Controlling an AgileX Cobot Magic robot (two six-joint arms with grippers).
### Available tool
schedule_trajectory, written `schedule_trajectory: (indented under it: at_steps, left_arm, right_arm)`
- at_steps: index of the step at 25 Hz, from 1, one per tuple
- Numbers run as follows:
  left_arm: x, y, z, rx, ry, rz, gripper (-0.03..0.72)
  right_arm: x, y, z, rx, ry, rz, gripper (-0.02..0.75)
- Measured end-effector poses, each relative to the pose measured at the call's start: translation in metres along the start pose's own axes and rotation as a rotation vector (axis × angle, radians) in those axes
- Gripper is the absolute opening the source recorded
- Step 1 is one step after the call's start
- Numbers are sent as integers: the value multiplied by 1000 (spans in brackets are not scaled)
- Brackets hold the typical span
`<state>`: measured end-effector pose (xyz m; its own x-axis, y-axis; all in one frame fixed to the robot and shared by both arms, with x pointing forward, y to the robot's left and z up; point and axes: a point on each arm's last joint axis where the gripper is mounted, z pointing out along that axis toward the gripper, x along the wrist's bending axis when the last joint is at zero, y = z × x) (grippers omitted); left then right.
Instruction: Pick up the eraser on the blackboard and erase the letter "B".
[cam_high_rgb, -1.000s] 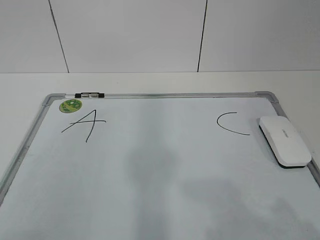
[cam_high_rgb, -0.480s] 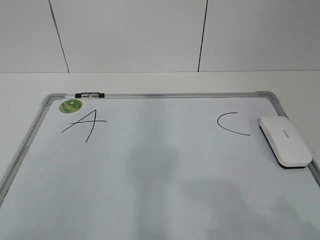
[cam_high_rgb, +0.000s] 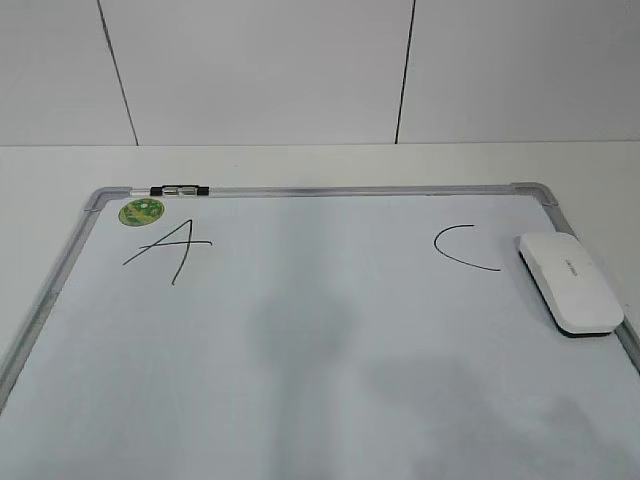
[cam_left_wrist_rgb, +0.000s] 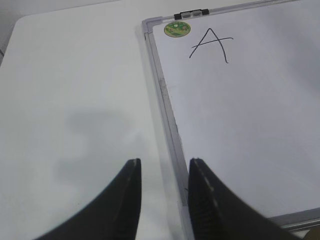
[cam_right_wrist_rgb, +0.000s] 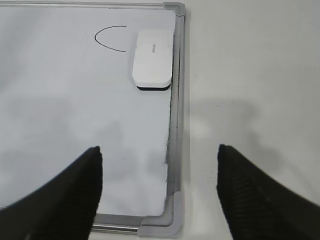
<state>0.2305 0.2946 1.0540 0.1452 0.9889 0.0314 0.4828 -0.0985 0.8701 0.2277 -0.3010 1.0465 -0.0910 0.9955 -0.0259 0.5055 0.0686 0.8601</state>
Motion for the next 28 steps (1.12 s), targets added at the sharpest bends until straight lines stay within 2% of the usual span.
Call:
schedule_trajectory:
  at_steps: [28]
  left_arm:
    - [0,0,0,0,0,2,241]
  right_arm:
    - [-1,0,0,0,-6,-3,569]
